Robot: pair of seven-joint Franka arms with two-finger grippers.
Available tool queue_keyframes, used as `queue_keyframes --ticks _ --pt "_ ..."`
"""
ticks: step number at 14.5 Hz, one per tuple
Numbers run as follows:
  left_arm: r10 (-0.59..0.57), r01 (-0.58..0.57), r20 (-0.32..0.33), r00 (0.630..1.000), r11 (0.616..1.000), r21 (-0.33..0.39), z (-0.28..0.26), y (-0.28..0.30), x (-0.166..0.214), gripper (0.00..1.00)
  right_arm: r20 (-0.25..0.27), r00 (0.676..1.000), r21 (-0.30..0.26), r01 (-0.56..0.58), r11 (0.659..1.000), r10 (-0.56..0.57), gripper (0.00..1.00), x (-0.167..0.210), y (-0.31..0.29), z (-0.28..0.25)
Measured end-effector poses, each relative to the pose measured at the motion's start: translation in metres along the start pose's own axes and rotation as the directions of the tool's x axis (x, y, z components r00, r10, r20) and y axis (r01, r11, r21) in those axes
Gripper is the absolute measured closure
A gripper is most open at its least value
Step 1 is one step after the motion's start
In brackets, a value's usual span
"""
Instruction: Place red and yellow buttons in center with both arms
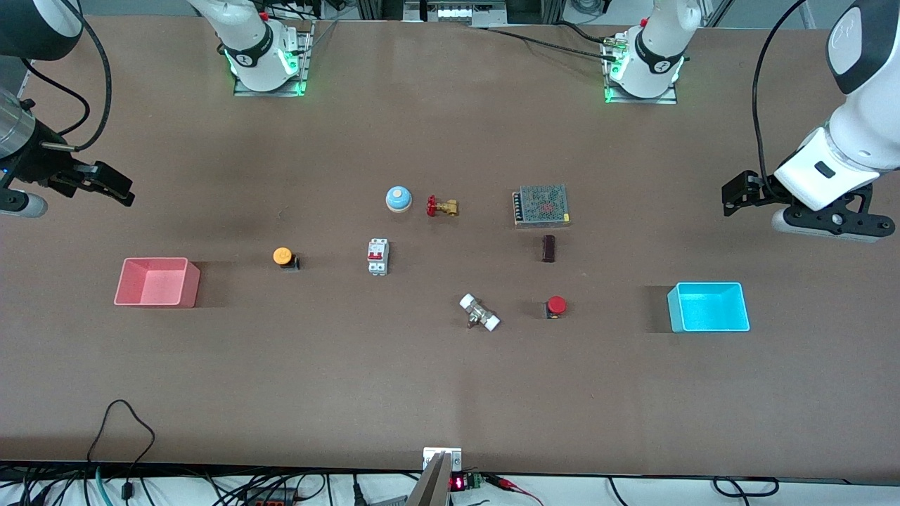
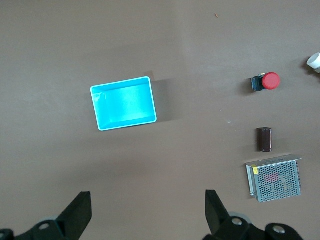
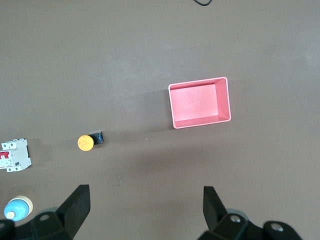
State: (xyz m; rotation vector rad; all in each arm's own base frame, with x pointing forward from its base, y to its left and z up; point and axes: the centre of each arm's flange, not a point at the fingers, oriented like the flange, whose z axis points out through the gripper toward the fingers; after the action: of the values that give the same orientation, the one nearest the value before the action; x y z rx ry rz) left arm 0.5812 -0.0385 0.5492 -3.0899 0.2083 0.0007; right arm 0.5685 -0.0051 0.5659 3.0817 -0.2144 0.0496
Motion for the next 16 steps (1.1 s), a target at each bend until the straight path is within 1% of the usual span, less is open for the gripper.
queue_keyframes --ticks 3,16 --pt "0.0 0.0 0.0 1.0 1.0 0.0 0.0 0.0 0.0 0.0 0.012 1.0 -0.002 -0.001 1.0 0.001 0.0 -0.0012 0.0009 0.0011" --pt "0.0 0.0 0.004 1.0 1.0 0.0 0.0004 0.0 -0.0005 0.0 0.016 1.0 -0.001 -0.001 1.0 0.001 0.0 0.0015 0.0007 0.0044"
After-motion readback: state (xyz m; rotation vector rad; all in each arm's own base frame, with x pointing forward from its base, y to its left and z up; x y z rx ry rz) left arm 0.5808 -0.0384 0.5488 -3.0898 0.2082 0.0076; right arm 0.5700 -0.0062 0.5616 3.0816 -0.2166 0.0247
